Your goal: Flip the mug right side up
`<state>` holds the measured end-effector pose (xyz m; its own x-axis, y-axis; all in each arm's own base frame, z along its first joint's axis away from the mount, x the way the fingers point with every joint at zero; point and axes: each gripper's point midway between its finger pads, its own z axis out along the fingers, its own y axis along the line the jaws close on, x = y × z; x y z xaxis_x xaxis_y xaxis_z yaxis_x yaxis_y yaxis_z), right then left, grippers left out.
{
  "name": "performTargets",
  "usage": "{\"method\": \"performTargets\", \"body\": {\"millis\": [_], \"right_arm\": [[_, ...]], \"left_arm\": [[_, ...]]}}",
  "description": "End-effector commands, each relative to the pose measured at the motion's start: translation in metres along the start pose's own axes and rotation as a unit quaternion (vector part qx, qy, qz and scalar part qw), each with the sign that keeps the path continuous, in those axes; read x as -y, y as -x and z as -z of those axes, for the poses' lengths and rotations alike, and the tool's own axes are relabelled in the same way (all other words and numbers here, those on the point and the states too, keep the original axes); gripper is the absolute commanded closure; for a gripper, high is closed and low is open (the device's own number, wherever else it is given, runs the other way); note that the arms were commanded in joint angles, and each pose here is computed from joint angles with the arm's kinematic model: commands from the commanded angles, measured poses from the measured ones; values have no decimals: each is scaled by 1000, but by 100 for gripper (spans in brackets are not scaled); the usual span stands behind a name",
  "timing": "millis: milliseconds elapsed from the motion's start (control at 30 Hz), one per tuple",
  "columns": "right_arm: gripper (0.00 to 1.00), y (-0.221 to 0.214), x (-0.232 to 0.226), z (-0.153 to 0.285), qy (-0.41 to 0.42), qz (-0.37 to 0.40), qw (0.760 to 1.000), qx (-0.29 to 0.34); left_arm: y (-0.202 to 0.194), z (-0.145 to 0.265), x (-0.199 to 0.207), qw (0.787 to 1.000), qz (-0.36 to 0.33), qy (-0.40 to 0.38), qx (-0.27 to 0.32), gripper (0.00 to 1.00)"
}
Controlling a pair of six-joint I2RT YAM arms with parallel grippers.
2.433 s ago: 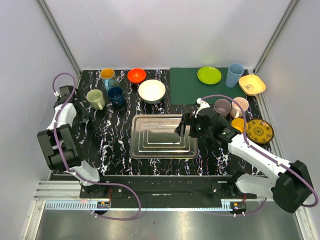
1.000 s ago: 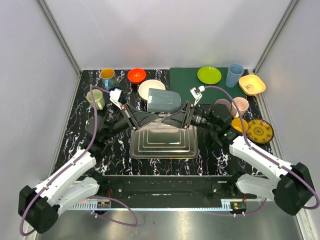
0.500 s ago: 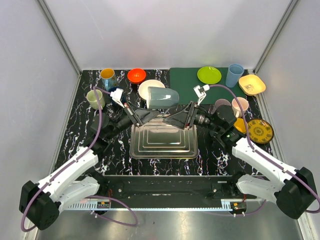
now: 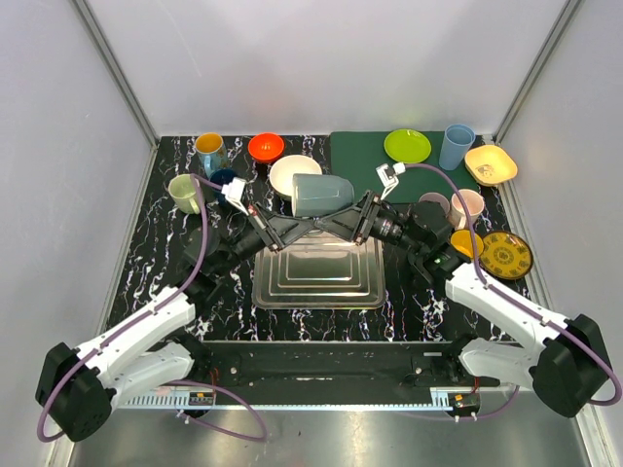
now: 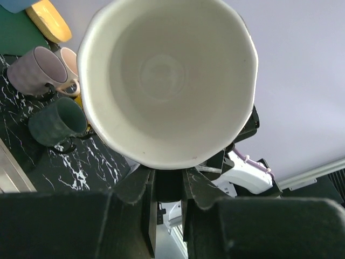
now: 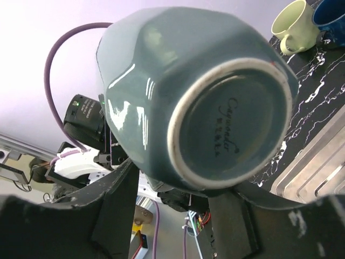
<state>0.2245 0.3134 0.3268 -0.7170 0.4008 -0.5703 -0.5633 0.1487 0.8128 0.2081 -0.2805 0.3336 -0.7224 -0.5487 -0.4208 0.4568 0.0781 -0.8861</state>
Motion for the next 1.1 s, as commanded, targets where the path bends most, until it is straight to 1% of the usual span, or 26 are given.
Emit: {"method": "performTargets", "body": {"millis": [0,67,133,233,267,300,333,400,467,500,567,600,633,667,700,733,767,800,833,867,900,933,967,1000,1033,1067], "right_arm": [[47,40,-29,-5,36,26,996,80],[54,45,-31,-3,42,27,994,93],[59,50,-35,-3,54,29,993,102],[73,52,-41,-3,78,27,991,103],[81,53,-42,-2,83,26,991,101],[85,56,-46,-1,95,21,990,104],[88,56,-40,0,93,16,990,105],[100,59,-39,1,96,5,989,109],[100,59,-35,1,93,7,990,104],[100,56,-28,-1,76,-1,993,95],[100,60,-23,-5,57,5,994,96],[100,58,-12,-8,25,-7,996,86],[100,62,-5,-9,2,-4,996,93],[100,60,-1,-8,-4,9,996,90],[100,58,2,-7,-14,9,996,87],[100,61,1,-4,-25,17,995,92],[100,62,4,-3,-37,44,994,90],[100,61,10,-1,-65,43,994,79],[100,62,9,1,-74,51,993,80],[100,64,10,3,-84,75,991,77],[100,62,16,6,-109,77,989,65],[100,63,17,9,-120,83,987,66],[100,65,20,12,-131,99,984,66],[100,62,26,16,-157,98,981,57],[100,66,33,21,-182,104,976,63],[100,65,45,27,-214,122,968,55]], "left_arm": [[-1,9,55,995,-23,-100,15,100],[-5,9,52,995,-21,-98,11,100],[-9,10,49,995,-17,-95,7,100],[-11,13,46,995,-18,-93,5,100],[-12,14,46,995,-19,-94,5,100],[-13,14,43,996,-18,-91,4,100],[-13,16,44,995,-19,-93,4,100],[-15,17,42,996,-19,-92,2,100],[-15,18,41,996,-21,-91,1,100],[-17,18,41,996,-21,-92,-4,100],[-19,18,40,995,-25,-91,-9,100],[-22,18,36,996,-24,-84,-14,100],[-22,18,34,996,-28,-81,-15,100],[-25,18,26,997,-27,-67,-19,100],[-25,19,24,998,-28,-61,-17,95],[-24,21,22,998,-33,-57,-13,75],[-25,22,13,999,-32,-40,-11,65],[-21,23,10,999,-34,-31,3,57],[-19,26,11,999,-41,-30,11,41],[-17,28,8,999,-44,-23,18,37],[-14,29,-1,999,-44,1,29,34],[-10,33,1,998,-55,2,38,31],[-10,35,-6,997,-58,21,40,28],[-4,36,-11,996,-63,36,56,26],[1,41,-9,994,-76,41,67,24],[2,45,-17,992,-81,69,67,21]]}}
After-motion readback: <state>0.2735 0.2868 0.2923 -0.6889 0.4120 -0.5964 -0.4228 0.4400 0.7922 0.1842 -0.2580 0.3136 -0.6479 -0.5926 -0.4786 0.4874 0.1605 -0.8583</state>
